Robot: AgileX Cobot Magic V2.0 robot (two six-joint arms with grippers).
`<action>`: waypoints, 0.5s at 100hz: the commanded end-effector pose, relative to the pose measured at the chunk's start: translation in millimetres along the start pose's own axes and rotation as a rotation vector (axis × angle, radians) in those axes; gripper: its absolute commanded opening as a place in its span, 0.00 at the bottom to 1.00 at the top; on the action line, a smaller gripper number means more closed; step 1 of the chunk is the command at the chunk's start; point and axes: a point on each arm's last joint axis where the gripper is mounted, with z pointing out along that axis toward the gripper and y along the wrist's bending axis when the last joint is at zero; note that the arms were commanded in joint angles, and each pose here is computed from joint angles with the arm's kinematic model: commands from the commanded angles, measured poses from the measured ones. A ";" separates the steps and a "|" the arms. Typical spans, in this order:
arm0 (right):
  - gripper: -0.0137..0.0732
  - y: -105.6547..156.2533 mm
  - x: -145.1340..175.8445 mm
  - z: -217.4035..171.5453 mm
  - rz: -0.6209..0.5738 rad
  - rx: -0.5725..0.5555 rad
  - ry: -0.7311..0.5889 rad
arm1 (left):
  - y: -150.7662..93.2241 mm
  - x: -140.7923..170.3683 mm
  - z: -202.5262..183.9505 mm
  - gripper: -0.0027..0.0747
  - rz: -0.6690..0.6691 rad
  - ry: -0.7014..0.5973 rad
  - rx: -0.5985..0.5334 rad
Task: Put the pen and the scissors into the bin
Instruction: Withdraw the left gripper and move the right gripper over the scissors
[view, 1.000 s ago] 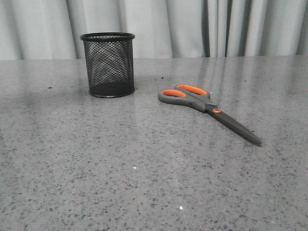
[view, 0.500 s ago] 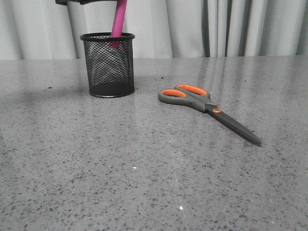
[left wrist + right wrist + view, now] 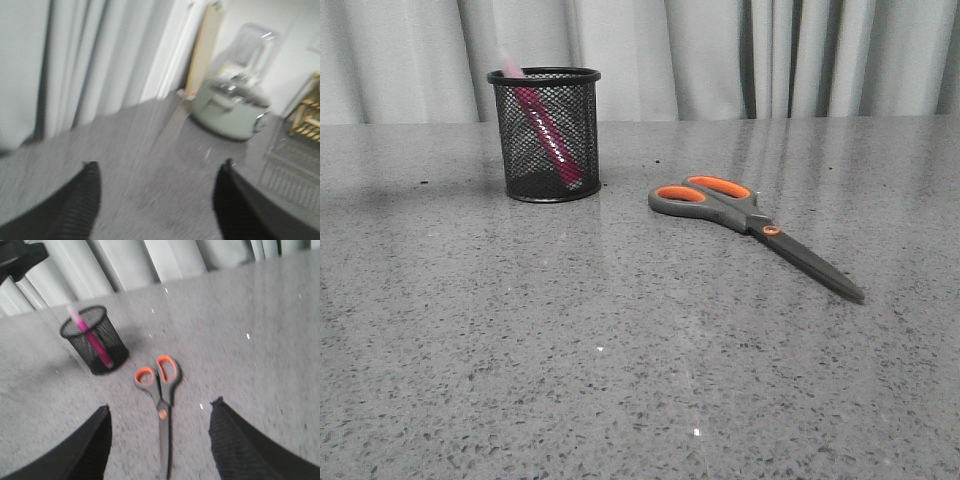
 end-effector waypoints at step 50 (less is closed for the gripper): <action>0.52 85.5 -100.0 113.6 -0.416 -0.253 0.272 | -240.0 -84.4 -110.8 0.20 0.626 0.072 0.135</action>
